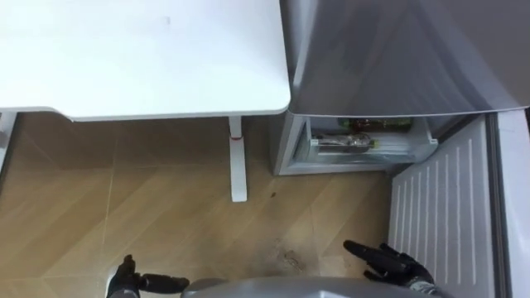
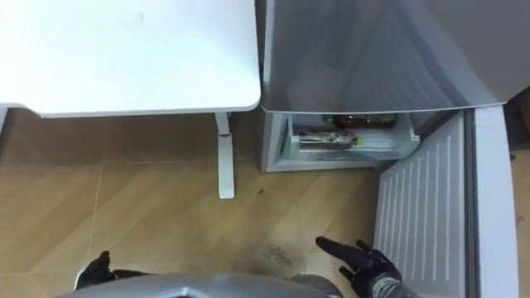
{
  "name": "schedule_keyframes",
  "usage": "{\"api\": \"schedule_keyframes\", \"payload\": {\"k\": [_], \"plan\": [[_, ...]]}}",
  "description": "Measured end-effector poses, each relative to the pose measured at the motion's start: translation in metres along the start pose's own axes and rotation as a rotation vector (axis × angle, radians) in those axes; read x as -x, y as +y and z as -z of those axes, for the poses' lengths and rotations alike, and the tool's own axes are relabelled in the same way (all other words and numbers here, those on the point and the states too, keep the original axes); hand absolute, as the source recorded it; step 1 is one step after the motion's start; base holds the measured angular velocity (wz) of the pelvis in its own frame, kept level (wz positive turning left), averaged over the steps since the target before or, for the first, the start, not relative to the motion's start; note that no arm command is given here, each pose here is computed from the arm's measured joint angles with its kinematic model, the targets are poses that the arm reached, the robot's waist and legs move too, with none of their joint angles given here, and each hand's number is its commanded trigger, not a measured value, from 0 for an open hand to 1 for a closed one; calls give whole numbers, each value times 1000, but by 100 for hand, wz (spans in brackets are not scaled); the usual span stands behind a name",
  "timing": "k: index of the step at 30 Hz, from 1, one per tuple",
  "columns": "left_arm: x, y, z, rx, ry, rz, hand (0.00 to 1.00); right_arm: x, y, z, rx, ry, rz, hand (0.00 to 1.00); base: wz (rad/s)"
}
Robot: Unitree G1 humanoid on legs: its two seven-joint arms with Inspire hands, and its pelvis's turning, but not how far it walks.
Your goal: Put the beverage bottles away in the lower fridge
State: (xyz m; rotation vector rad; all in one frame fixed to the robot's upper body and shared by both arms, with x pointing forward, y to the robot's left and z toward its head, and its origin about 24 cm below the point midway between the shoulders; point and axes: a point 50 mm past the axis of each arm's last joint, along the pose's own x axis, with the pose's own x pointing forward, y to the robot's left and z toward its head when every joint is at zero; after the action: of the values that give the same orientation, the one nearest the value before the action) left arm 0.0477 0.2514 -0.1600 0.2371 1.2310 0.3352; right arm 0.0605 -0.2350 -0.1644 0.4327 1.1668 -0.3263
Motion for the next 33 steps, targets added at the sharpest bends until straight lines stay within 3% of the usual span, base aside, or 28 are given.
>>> {"api": "schedule_keyframes", "payload": {"k": [6, 10, 18, 27, 33], "plan": [[0, 1, 1, -13, -7, -1, 0, -2, 10, -24, 151, -88, 29, 0, -9], [0, 3, 0, -44, -19, -10, 0, 2, 36, -69, 260, -302, -2, 0, -10], [2, 5, 0, -103, -47, -14, 0, 57, 70, -155, 403, -827, 57, 0, 0], [6, 14, 10, -71, -39, -50, 0, 96, 57, -182, 380, -1067, 237, 0, -12], [6, 22, 15, -36, -20, -71, 0, 110, 30, -197, 334, -1115, 361, 0, 2]]}}
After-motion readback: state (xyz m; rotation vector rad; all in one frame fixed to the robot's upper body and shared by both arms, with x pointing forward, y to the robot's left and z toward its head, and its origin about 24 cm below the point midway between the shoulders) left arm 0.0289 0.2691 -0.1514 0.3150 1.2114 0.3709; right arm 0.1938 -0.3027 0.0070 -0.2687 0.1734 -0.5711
